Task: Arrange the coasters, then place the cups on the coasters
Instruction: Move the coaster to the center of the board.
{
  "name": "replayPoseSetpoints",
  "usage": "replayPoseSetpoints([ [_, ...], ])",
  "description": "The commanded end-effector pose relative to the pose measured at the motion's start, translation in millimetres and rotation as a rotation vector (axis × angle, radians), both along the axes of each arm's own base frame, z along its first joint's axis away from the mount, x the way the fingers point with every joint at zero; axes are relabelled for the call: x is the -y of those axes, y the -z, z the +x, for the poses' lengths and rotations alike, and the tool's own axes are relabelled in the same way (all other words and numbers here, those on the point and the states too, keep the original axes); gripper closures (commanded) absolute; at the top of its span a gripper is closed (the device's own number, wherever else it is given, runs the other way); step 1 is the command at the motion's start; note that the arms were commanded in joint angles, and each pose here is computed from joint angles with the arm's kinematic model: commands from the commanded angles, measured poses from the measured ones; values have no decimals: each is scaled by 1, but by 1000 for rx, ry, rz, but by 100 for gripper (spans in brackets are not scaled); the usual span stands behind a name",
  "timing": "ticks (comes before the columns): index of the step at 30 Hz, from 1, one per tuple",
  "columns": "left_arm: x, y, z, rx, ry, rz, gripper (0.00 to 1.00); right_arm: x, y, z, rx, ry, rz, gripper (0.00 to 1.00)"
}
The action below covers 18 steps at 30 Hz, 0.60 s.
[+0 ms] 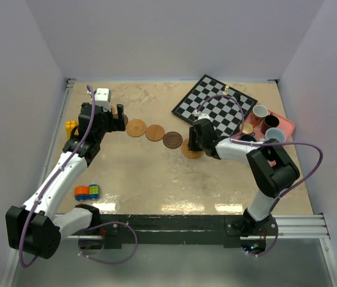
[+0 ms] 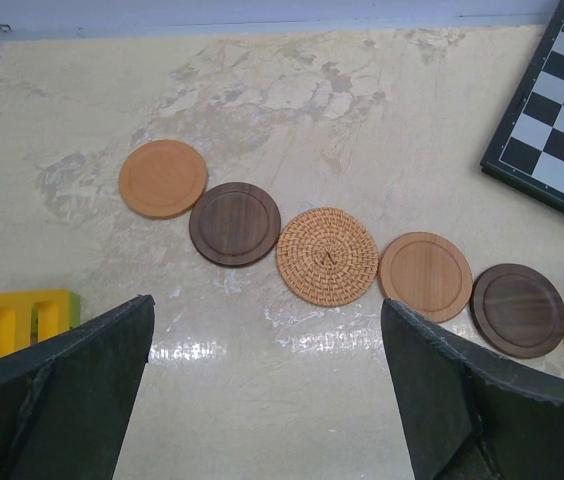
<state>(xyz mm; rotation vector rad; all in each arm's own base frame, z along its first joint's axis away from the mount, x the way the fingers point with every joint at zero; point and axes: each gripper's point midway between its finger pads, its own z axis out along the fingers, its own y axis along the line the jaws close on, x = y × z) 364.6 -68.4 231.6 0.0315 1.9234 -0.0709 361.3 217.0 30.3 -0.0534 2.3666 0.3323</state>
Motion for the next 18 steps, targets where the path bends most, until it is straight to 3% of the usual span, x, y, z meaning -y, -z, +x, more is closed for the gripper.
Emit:
replayPoseSetpoints([
  [1, -1, -8, 5, 35, -8, -12, 0, -7, -6, 7, 18, 2, 22, 69],
  [18, -2, -9, 5, 36, -10, -12, 0, -13, -50, 14, 87, -2, 59, 65],
])
